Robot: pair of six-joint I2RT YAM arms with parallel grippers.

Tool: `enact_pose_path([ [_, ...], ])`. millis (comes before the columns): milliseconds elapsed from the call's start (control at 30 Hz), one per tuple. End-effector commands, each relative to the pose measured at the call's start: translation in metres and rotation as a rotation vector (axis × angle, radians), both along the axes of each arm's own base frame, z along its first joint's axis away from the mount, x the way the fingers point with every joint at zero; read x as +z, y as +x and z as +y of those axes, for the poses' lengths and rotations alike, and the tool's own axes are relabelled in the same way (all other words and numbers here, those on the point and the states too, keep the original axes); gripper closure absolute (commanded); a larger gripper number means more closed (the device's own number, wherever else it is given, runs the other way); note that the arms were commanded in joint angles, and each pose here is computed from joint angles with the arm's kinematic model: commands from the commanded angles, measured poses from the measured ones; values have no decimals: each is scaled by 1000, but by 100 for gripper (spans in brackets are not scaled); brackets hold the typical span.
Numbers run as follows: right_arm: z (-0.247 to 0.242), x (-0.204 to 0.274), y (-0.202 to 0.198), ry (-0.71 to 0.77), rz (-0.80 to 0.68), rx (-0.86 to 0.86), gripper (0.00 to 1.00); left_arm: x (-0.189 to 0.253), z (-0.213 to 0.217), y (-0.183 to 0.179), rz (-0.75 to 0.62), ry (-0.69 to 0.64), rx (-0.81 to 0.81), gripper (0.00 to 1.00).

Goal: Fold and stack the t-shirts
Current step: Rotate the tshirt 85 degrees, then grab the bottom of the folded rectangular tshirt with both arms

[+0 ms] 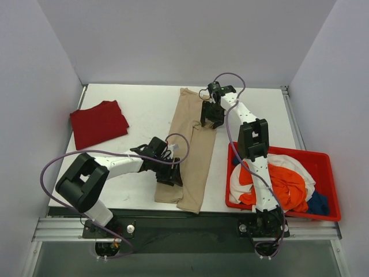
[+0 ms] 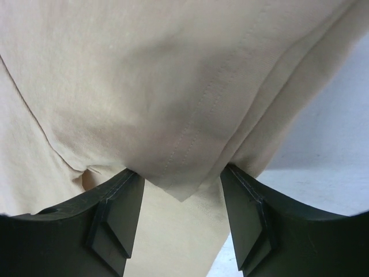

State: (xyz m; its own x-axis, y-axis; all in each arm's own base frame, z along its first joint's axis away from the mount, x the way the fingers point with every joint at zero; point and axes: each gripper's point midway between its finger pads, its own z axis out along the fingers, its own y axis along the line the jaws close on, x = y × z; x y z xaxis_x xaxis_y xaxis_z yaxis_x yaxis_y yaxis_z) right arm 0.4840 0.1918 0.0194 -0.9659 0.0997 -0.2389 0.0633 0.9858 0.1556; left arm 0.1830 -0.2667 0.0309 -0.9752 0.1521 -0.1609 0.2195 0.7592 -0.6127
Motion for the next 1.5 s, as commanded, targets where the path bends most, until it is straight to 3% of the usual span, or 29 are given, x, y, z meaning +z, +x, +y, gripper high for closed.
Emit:
enact_pose_path([
  [0, -17, 13, 16, 14, -37, -12, 43, -5, -10, -6, -13, 43, -4, 36],
  [267, -9, 109, 4, 142, -169, 64, 43, 36, 19, 11, -164, 137, 244, 32],
  [467, 27, 134, -78, 198, -121, 228, 44, 27, 77, -12, -132, 304, 467, 32],
  [733, 35, 88, -221, 118, 47, 319, 45, 14, 99, -36, -101, 350, 460, 36],
  [900, 15, 50, -300, 63, 142, 208, 45, -4, 109, -50, -66, 402, 431, 42],
  [1033, 17, 34, -336, 48, 161, 196, 45, -3, 99, -44, -107, 337, 400, 43],
  [1333, 28, 16, -365, 27, 198, 188, 46, -14, 87, -47, -87, 293, 331, 44],
  [1467, 32, 11, -374, 17, 212, 197, 46, -18, 89, -52, -74, 301, 305, 55],
])
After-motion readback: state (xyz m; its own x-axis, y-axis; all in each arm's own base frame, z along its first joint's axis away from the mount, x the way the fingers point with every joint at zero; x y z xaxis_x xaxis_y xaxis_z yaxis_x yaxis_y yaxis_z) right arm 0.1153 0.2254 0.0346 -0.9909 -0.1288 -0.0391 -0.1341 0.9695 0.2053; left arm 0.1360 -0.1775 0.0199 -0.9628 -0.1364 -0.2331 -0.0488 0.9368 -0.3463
